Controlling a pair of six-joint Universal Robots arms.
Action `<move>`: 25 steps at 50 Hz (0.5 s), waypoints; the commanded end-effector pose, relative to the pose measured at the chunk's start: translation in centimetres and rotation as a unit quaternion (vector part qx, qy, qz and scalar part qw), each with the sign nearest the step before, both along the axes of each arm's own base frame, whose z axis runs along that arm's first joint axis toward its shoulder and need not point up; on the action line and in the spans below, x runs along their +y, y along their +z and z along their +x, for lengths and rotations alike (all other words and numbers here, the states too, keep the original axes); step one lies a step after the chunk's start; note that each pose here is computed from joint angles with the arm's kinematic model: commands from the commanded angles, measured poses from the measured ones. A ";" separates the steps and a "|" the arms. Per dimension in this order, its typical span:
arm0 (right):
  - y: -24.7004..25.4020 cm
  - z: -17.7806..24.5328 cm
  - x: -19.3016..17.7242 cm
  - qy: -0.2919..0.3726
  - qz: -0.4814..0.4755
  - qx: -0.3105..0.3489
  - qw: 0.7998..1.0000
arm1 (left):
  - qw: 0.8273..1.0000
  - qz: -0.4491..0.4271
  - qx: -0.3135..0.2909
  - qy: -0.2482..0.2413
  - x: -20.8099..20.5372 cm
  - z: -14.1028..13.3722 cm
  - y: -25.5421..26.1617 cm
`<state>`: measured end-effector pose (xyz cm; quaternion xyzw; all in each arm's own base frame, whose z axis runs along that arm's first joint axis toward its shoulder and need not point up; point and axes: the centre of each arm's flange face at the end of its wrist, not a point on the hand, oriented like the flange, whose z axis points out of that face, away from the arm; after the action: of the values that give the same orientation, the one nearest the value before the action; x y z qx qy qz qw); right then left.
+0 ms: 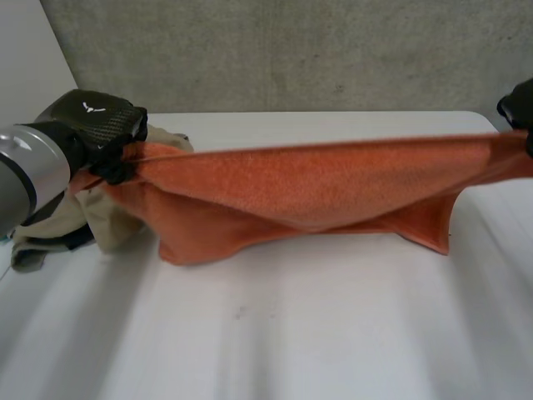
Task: Fold the laundry.
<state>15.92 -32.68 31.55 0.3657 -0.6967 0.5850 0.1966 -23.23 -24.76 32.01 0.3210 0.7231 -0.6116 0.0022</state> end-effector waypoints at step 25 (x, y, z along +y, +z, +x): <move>8.0 1.6 -11.0 0.033 -0.426 -0.147 0.892 | 0.932 -0.335 0.140 0.018 -12.6 -5.0 5.8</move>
<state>17.52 -44.52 40.02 0.1603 -0.3925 0.8775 0.2240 -28.85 -38.07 39.64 0.2038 0.4447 -0.8708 0.0492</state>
